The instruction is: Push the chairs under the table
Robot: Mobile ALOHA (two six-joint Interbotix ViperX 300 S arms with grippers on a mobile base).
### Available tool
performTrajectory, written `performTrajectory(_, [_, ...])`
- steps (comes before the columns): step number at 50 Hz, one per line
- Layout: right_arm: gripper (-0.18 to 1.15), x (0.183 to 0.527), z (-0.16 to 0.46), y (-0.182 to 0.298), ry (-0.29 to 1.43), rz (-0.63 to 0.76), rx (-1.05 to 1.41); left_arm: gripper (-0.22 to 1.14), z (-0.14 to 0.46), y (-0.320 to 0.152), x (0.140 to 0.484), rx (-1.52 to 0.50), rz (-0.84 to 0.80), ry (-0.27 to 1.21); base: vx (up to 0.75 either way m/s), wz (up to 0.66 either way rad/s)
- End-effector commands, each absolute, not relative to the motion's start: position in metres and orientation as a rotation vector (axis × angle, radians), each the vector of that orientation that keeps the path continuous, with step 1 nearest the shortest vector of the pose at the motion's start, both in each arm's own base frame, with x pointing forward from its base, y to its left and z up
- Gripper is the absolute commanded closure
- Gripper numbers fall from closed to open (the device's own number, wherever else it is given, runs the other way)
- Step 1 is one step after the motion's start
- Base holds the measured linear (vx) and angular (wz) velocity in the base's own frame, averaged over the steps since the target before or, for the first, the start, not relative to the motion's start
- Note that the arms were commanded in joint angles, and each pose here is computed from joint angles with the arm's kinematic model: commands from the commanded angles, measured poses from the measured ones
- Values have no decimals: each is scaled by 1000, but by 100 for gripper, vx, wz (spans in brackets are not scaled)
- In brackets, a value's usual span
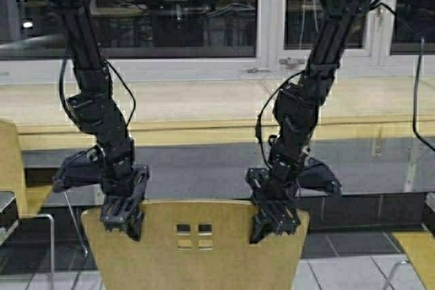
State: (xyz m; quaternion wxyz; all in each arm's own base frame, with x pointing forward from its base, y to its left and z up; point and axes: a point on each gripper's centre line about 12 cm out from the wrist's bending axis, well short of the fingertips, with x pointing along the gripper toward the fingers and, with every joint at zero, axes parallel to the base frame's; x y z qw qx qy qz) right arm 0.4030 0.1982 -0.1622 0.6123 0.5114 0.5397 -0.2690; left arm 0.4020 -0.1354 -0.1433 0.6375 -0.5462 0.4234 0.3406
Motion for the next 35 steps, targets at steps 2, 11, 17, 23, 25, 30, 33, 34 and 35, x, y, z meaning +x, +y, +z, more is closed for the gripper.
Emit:
performTrajectory(2, [93, 417, -145, 206, 1218, -537, 1148, 88, -135, -137, 420, -1270, 742, 929, 17, 10])
performTrajectory(11, [93, 412, -149, 203, 1230, -545, 1132, 88, -136, -137, 419, -1267, 744, 937, 22, 13])
performTrajectory(17, [93, 406, -151, 200, 1243, -549, 1110, 88, -134, -140, 416, -1261, 738, 972, 26, 12])
performTrajectory(23, [93, 403, -150, 200, 1253, -541, 1090, 88, -133, -138, 412, -1245, 736, 985, 27, 10])
performTrajectory(25, [93, 403, -150, 202, 1254, -536, 1088, 88, -133, -139, 412, -1244, 735, 987, 26, 7])
performTrajectory(30, [93, 406, -148, 201, 1246, -535, 1094, 88, -135, -140, 415, -1246, 731, 984, 26, 1])
performTrajectory(33, [93, 406, -148, 201, 1248, -535, 1094, 88, -135, -140, 415, -1247, 732, 982, 28, -1])
performTrajectory(34, [93, 406, -147, 201, 1245, -533, 1095, 88, -135, -140, 416, -1247, 731, 981, 29, -2])
performTrajectory(35, [93, 405, -148, 201, 1248, -533, 1093, 88, -136, -139, 416, -1248, 732, 982, 29, -1])
